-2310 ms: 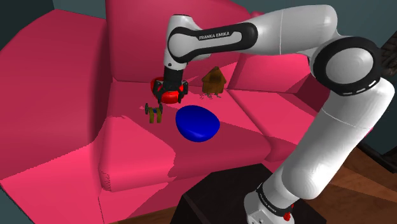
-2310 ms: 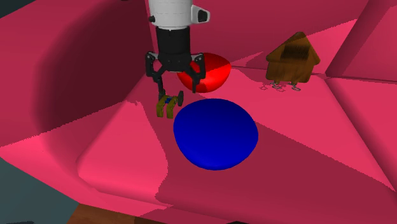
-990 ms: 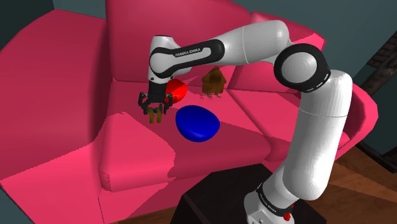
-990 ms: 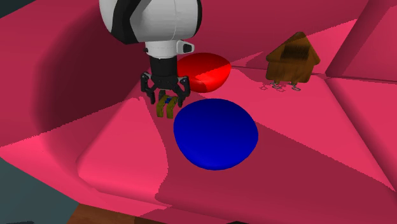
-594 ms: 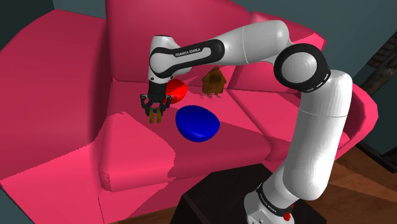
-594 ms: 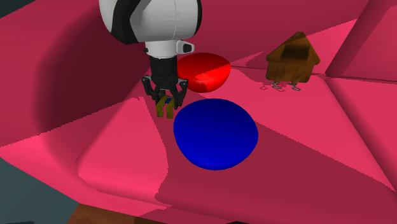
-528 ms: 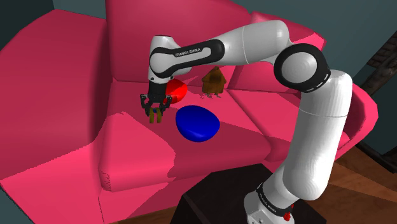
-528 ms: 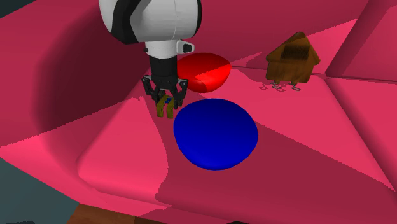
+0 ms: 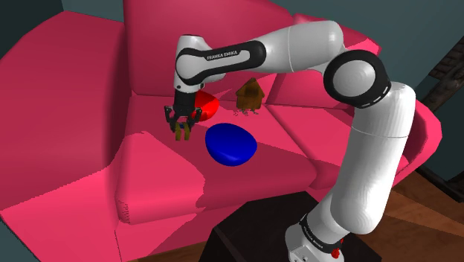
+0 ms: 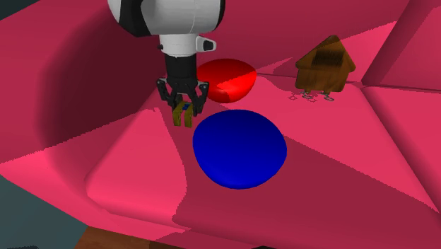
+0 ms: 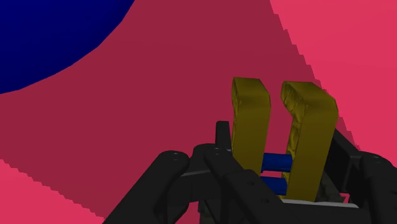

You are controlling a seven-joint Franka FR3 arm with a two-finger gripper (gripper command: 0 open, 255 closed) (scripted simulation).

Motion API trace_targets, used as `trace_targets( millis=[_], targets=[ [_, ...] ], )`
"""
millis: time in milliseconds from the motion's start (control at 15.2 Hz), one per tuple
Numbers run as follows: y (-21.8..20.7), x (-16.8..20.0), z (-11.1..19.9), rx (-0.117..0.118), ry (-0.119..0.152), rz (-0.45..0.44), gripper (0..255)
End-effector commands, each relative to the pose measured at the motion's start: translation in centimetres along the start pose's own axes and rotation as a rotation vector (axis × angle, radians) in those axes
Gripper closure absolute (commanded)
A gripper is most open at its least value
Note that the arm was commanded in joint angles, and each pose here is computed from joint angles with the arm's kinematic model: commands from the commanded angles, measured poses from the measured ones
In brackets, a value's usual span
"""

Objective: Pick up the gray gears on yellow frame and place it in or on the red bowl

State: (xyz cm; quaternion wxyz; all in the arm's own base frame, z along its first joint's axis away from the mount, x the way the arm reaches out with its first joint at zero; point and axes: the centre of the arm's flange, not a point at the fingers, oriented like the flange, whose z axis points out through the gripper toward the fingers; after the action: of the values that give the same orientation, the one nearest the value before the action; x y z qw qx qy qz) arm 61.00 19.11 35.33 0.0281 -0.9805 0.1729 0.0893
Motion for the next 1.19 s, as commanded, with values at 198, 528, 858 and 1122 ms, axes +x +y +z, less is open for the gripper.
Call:
trace_targets(
  millis=[198,528,858,1122],
  targets=[
    [-0.2,-0.6,-2.7,0.0,0.0,0.0,255],
    [-0.2,-1.1,-5.3,0.0,0.0,0.0,255],
    [-0.3,-1.5,-7.9,0.0,0.0,0.0,255],
    [-0.4,-1.9,-10.0,0.0,0.0,0.0,255]
  ],
)
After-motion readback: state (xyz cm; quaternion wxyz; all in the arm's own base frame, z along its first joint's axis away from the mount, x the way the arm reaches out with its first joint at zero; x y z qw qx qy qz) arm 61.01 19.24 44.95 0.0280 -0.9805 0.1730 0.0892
